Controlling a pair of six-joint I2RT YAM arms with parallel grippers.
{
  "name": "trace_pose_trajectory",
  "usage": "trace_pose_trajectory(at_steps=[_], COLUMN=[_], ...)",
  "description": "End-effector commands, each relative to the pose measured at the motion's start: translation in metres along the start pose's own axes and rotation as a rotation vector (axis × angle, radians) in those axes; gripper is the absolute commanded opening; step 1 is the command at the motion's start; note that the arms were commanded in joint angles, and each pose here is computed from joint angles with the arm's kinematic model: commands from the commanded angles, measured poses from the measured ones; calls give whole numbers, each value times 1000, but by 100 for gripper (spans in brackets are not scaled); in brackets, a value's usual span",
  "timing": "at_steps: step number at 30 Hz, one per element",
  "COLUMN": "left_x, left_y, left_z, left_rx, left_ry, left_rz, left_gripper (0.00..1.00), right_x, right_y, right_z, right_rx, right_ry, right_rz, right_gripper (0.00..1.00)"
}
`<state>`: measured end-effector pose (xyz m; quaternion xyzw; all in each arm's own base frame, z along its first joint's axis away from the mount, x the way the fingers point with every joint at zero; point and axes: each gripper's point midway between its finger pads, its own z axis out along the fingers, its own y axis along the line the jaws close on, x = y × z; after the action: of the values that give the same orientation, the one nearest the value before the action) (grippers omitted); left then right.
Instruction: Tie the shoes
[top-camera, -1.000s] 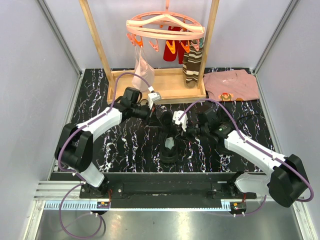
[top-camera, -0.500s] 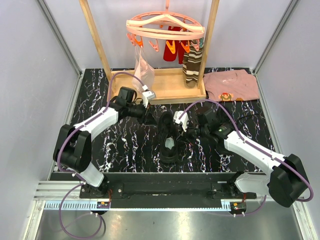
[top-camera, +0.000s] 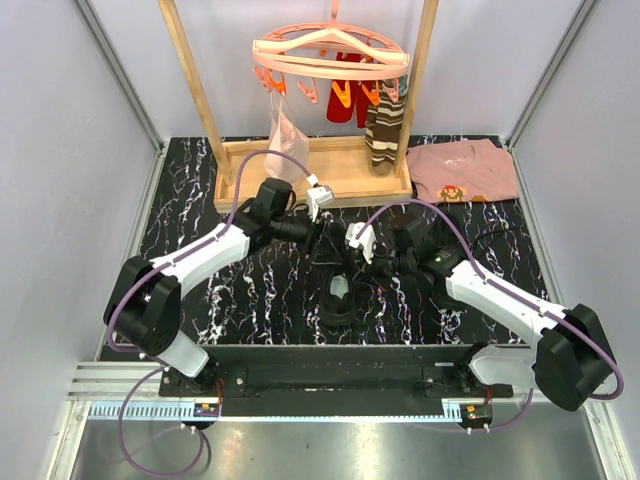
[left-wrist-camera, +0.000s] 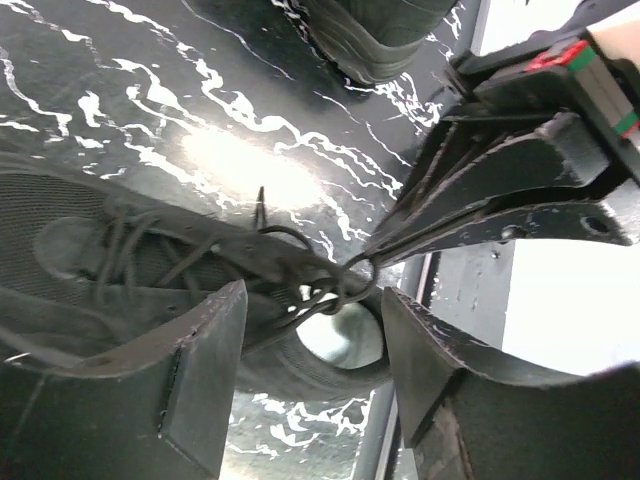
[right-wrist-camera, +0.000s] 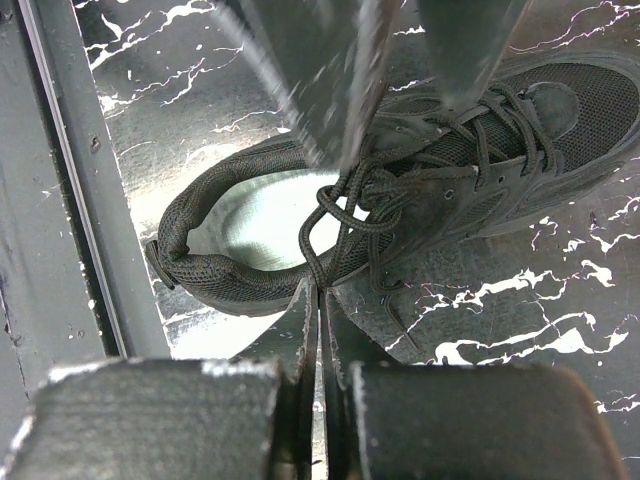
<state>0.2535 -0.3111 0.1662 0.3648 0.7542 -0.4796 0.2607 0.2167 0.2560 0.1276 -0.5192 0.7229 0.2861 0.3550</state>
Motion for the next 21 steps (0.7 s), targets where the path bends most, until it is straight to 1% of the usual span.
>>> trace_pose_trajectory(at_steps=[1,7,10,14,15,17,18,19,20,21], left_x=[-14,-8,-6,-3,-3,3,0,-1,-4,-6], left_y=[-8,-2,-1,-4,-3,-2,-3,-3,-4,-2], left_z=[5,15,20,25,25,26,25,24,22,18], left_rx=[-25,-70,-65,-49,-51,-46,-44,-45,-36,-40], left_ry=[-47,-20,-9,8,12,36,34,33,24,13], left_rz=[39,48,37,34,36,22,30,30,34,17], left_gripper=[62,63,61,54,46,36,25,17,10,0], right_x=[-14,-15,-16,-16,-16,-17,-16,-17,-17,-17], right_y=[-2,-2,-3,-3,-3,-4,-4,-4,-5,-5], right_z=[-3,-4,-4,-5,-5,-5,-5,-5,-5,-5], right_rx=[3,7,10,14,14,18,19,21,25,28], right_ry=[-38,-44,-50,-52,-52,-54,-53,-55,-55,-54], right_rz=[-25,-30,-32,-37,-37,-37,-37,-36,-36,-36], right_gripper=[0,0,0,0,0,0,0,0,0,0])
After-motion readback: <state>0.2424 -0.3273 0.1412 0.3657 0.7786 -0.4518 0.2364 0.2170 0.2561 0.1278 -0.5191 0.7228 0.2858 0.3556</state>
